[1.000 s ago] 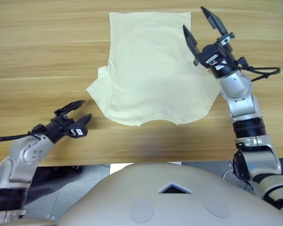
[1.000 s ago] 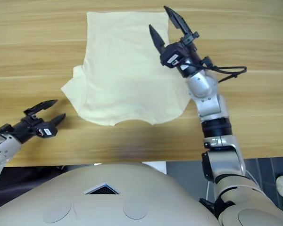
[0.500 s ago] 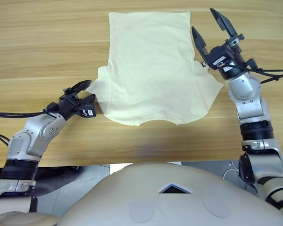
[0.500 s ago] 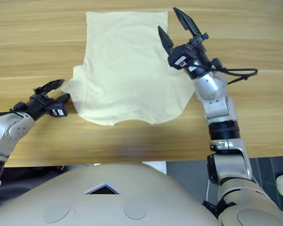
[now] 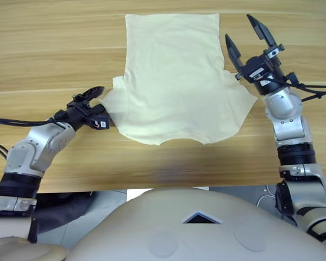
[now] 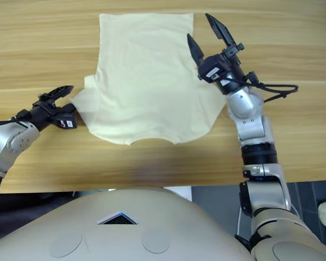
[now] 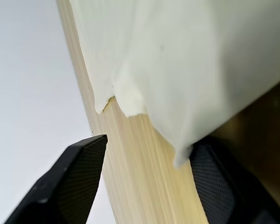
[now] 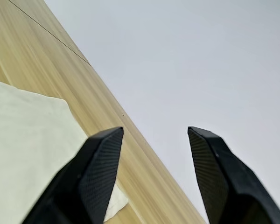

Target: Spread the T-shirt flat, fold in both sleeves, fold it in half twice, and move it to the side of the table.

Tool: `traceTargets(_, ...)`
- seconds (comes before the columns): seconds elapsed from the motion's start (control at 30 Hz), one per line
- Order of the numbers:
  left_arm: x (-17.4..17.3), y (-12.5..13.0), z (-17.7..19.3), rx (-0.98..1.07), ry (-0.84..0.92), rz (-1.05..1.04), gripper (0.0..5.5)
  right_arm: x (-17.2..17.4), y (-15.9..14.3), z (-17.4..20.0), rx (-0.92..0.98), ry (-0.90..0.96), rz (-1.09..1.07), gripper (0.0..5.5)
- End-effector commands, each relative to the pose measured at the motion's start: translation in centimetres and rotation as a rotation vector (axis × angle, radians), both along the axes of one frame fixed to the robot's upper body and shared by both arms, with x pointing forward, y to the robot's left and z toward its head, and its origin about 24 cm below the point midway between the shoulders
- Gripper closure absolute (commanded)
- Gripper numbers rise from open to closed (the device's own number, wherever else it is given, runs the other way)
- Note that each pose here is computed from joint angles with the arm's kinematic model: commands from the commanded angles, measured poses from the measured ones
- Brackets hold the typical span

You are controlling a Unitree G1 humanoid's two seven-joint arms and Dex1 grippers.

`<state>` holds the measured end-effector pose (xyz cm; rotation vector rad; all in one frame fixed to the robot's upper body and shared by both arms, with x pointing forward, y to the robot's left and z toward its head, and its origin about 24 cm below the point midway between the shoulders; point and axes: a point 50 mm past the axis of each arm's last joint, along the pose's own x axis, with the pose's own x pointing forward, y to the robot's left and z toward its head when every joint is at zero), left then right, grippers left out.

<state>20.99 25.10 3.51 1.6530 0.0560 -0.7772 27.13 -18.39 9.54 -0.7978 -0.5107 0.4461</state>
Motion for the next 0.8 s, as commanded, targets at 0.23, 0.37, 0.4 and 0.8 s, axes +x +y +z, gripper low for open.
traceTargets(0.23, -0.7, -0.8, -1.6, 0.032, 0.086, -0.078, 2.37, 0.0, -0.6, -0.6, 0.002, 0.016, -0.035, 2.95)
traceTargets(0.37, -0.9, -1.0, -1.9, 0.030, 0.104, -0.088, 2.58, 0.0, -0.8, -0.7, 0.004, 0.016, -0.039, 2.92)
traceTargets(0.4, -1.0, -1.0, -2.0, 0.033, 0.108, -0.085, 2.79, -0.1, -0.8, -0.7, 0.004, 0.016, -0.040, 2.92)
traceTargets(0.8, -0.7, -0.3, -2.0, 0.030, 0.082, -0.034, 4.85, -0.3, -1.0, -0.8, 0.002, 0.020, -0.042, 2.92)
